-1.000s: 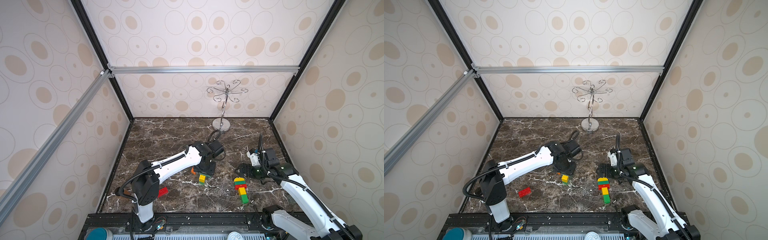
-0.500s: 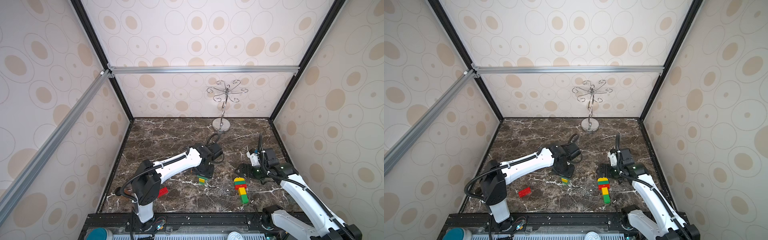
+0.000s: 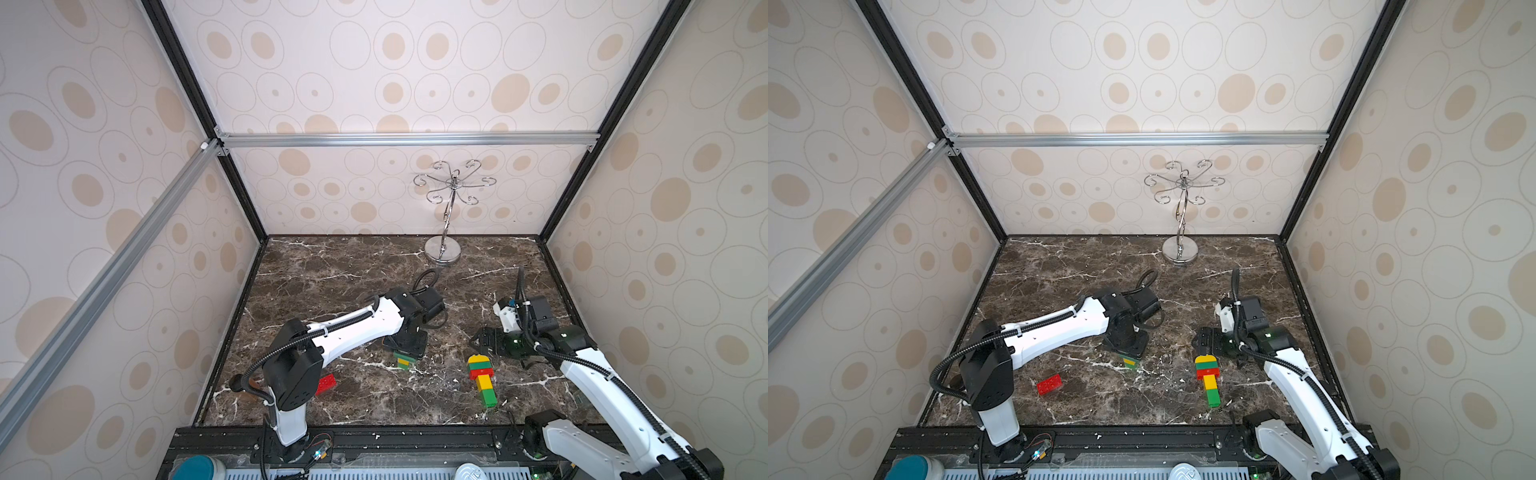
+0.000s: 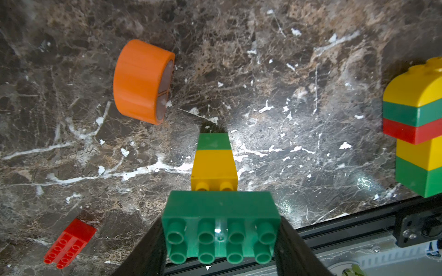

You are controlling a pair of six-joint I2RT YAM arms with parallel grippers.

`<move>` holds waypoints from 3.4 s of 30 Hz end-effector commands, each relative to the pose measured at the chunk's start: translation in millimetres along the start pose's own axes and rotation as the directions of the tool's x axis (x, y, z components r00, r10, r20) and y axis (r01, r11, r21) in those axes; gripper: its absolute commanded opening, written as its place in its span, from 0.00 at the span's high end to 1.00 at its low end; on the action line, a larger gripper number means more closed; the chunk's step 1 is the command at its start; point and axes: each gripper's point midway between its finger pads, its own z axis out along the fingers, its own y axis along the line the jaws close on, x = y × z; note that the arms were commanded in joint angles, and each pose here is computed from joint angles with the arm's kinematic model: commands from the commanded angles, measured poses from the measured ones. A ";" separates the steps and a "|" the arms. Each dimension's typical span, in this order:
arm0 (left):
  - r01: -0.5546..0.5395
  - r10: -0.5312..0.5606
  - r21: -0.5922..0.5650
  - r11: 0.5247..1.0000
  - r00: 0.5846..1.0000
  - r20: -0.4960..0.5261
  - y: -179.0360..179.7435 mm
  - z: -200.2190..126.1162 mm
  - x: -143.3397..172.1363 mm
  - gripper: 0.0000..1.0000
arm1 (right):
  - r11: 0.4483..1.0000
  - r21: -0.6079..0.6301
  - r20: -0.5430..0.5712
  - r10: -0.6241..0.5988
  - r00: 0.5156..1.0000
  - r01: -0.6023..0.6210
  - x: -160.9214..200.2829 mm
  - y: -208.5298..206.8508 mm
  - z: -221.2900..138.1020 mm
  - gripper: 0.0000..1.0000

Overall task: Assemble an ice cream with lego
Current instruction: Assemble the lego brick with the lego brick.

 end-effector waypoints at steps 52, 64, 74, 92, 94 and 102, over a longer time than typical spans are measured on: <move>-0.048 0.047 -0.013 0.999 0.998 -0.033 5.6 -0.4 -3.0 0.75 | 1.000 0.018 -0.019 0.002 1.000 -0.002 3.2 -4.8 0.9 0.02; -0.063 0.063 0.000 0.998 0.995 -0.073 5.2 0.5 4.4 0.74 | 1.000 0.021 -0.021 0.004 1.000 -0.003 3.1 -5.4 1.9 0.02; -0.040 0.038 -0.027 0.999 0.996 -0.076 9.9 5.7 0.6 0.75 | 1.000 0.023 -0.024 0.004 1.000 -0.004 3.2 -5.8 2.2 0.02; -0.009 0.010 0.016 1.000 0.999 -0.052 1.7 -7.9 -6.8 0.75 | 1.000 0.022 -0.024 0.007 1.000 -0.007 3.5 -6.1 3.6 0.02; -0.008 0.008 0.011 1.000 0.998 -0.057 3.1 -8.0 -5.1 0.75 | 1.000 0.022 -0.026 0.007 1.000 -0.007 3.6 -6.3 4.1 0.02; 0.000 0.001 0.018 1.000 0.998 -0.064 1.2 -4.2 -4.7 0.75 | 1.000 0.023 -0.028 0.007 1.000 -0.007 3.5 -6.3 3.8 0.02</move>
